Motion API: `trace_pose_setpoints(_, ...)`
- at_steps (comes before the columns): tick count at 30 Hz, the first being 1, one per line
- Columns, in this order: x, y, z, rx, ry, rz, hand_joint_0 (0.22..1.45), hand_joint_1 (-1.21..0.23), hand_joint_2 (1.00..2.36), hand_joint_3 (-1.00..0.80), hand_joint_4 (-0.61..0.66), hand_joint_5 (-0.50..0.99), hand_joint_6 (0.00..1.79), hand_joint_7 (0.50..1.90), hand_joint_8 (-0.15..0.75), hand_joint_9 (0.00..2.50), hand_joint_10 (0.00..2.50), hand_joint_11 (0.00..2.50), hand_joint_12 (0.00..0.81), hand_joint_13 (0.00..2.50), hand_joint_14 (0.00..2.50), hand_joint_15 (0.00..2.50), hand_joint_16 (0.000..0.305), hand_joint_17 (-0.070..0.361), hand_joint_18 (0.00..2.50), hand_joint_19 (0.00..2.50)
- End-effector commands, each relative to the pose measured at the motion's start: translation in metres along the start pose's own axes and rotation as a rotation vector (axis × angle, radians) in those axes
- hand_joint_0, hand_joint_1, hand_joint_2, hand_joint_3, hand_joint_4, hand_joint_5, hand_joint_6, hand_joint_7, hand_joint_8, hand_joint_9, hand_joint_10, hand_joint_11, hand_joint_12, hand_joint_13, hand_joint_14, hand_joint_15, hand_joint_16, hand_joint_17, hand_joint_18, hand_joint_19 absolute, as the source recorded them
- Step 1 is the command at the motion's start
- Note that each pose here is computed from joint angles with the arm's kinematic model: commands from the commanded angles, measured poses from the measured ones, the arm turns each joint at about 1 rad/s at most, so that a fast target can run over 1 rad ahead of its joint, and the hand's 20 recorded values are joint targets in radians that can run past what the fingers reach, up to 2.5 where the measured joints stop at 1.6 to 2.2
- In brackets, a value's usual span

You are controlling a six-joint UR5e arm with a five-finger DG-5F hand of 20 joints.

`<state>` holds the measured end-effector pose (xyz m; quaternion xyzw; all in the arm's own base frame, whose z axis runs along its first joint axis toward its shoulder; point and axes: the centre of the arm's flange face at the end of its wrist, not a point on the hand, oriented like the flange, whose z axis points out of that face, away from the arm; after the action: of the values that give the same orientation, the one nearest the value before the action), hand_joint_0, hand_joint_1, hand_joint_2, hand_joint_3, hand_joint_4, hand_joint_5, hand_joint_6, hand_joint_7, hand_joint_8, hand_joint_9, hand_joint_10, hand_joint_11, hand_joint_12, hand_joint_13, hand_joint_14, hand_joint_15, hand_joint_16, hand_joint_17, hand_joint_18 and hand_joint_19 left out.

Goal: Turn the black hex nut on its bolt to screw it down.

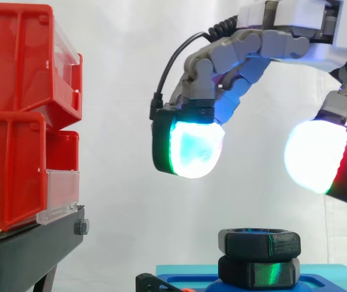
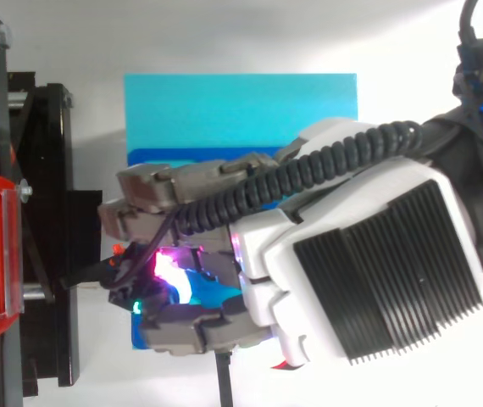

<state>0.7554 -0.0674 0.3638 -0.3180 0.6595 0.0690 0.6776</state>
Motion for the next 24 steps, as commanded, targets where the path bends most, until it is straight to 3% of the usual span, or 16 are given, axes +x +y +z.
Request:
trace_pose_setpoints(1, -0.006, 0.001, -0.009, -0.011, 0.035, 0.022, 0.45, -0.41, 1.0, -0.5, 0.24, -0.05, 0.5, 1.06, 0.321, 0.96, 0.01, 0.35, 0.365, 0.66, 0.01, 0.21, 0.054, 0.122, 0.61, 0.5)
trace_pose_setpoints(4, -0.009, 0.0, -0.018, -0.019, 0.067, 0.042, 0.45, -0.41, 1.0, -0.5, 0.24, -0.05, 0.5, 1.07, 0.316, 0.96, 0.01, 0.35, 0.363, 0.65, 0.01, 0.21, 0.054, 0.122, 0.62, 0.5)
trace_pose_setpoints(6, -0.025, -0.002, -0.036, -0.022, 0.101, 0.064, 0.45, -0.41, 1.0, -0.5, 0.24, -0.05, 0.5, 1.06, 0.313, 0.96, 0.01, 0.34, 0.363, 0.65, 0.01, 0.21, 0.054, 0.121, 0.62, 0.5)
trace_pose_setpoints(10, -0.026, 0.004, -0.055, -0.029, 0.144, 0.093, 0.46, -0.42, 1.0, -0.5, 0.25, -0.05, 0.5, 1.07, 0.313, 0.95, 0.01, 0.35, 0.359, 0.66, 0.01, 0.21, 0.053, 0.12, 0.61, 0.5)
trace_pose_setpoints(11, -0.026, 0.01, -0.069, -0.032, 0.163, 0.108, 0.46, -0.42, 1.0, -0.5, 0.25, -0.05, 0.5, 1.07, 0.313, 0.95, 0.01, 0.35, 0.359, 0.65, 0.01, 0.21, 0.053, 0.119, 0.62, 0.51)
trace_pose_setpoints(13, -0.027, 0.02, -0.086, -0.02, 0.173, 0.117, 0.46, -0.42, 1.0, -0.5, 0.25, -0.05, 0.51, 1.07, 0.311, 0.95, 0.01, 0.34, 0.358, 0.66, 0.01, 0.21, 0.053, 0.119, 0.62, 0.5)
trace_pose_setpoints(15, -0.026, 0.031, -0.109, 0.024, 0.161, 0.118, 0.47, -0.42, 1.0, -0.5, 0.25, -0.05, 0.51, 1.08, 0.307, 0.94, 0.01, 0.34, 0.356, 0.66, 0.01, 0.2, 0.053, 0.119, 0.62, 0.5)
trace_pose_setpoints(16, -0.028, 0.036, -0.12, 0.055, 0.14, 0.116, 0.47, -0.42, 1.0, -0.5, 0.25, -0.05, 0.51, 1.08, 0.305, 0.94, 0.01, 0.34, 0.355, 0.66, 0.01, 0.21, 0.053, 0.119, 0.62, 0.5)
trace_pose_setpoints(18, -0.027, 0.037, -0.125, 0.068, 0.132, 0.119, 0.47, -0.42, 1.0, -0.5, 0.25, -0.05, 0.51, 1.08, 0.306, 0.94, 0.01, 0.34, 0.354, 0.66, 0.01, 0.21, 0.053, 0.119, 0.62, 0.5)
trace_pose_setpoints(19, -0.034, 0.044, -0.143, 0.112, 0.096, 0.124, 0.47, -0.42, 1.0, -0.5, 0.26, -0.04, 0.51, 1.08, 0.306, 0.94, 0.01, 0.34, 0.355, 0.65, 0.01, 0.2, 0.053, 0.119, 0.62, 0.5)
trace_pose_setpoints(22, -0.036, 0.05, -0.151, 0.142, 0.079, 0.139, 0.47, -0.43, 1.0, -0.5, 0.27, -0.04, 0.51, 1.09, 0.302, 0.94, 0.01, 0.35, 0.353, 0.65, 0.01, 0.21, 0.053, 0.118, 0.62, 0.5)
trace_pose_setpoints(24, -0.035, 0.049, -0.155, 0.166, 0.087, 0.203, 0.47, -0.43, 1.0, -0.5, 0.26, -0.04, 0.51, 1.09, 0.303, 0.94, 0.01, 0.36, 0.351, 0.65, 0.01, 0.21, 0.052, 0.118, 0.61, 0.51)
